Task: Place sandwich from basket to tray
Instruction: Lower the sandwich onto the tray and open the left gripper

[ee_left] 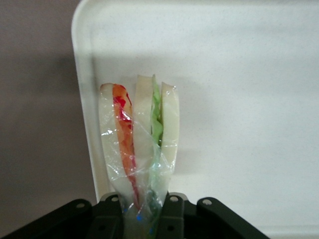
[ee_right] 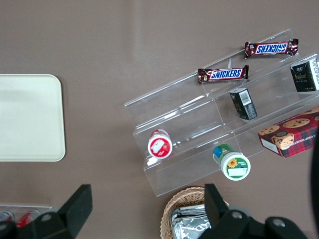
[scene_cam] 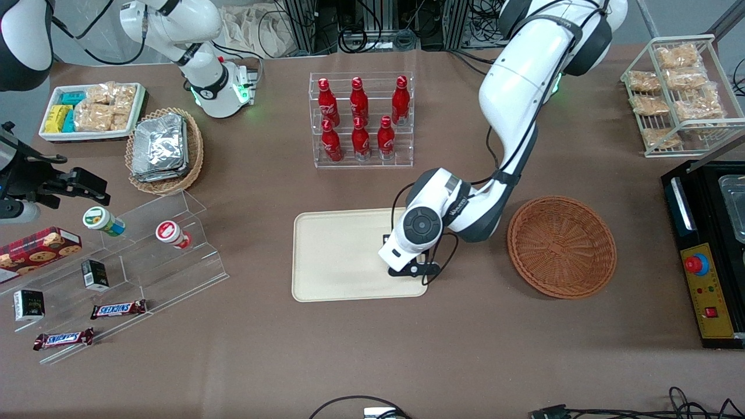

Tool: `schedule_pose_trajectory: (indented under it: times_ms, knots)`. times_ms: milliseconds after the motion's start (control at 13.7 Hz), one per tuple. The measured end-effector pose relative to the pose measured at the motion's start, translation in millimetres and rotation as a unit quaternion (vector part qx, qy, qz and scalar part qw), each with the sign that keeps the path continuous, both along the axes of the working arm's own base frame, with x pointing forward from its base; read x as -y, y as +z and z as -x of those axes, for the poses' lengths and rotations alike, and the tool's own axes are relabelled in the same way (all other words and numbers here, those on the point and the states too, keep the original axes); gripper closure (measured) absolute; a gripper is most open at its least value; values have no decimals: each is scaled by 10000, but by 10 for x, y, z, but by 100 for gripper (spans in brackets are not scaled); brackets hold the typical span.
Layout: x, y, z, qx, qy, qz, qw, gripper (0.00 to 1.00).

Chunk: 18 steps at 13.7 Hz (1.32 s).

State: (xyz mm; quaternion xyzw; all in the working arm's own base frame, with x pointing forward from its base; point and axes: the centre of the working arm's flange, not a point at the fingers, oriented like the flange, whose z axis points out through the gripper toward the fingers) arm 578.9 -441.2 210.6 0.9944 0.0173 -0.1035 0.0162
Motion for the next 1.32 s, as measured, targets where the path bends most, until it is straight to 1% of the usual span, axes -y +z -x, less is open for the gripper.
schedule_pose_trajectory:
  times_ms: [73, 146, 293, 366, 512, 585, 659, 805, 878, 951, 1024, 1098, 1171, 1317]
  knots:
    - [-1, -35, -2, 1, -13, -10, 10000, 80]
    - [-5, -28, -12, 36, -76, -26, 10000, 80]
    - [-12, 5, -44, 131, -215, -57, 9997, 84]
    - [-19, 14, -58, 155, -238, -66, 9996, 83]
    - [-24, 52, -87, 196, -237, -53, 9995, 68]
    - [-26, 105, -115, 235, -225, -31, 9995, 56]
    - [-34, 202, -149, 264, -212, -15, 9994, 47]
    - [-125, 498, -225, 188, -118, -13, 9998, 25]
    - [-232, 715, -298, 136, -5, 31, 9999, 16]
    - [-384, 974, -385, 87, 132, 115, 9998, 5]
    - [-577, 1252, -470, 29, 260, 233, 9994, 0]
    - [-798, 1543, -536, -14, 362, 304, 9989, 0]
    - [-1037, 1831, -567, -63, 443, 288, 9986, 0]
    - [-1543, 2345, -562, -211, 438, 208, 9986, 0]
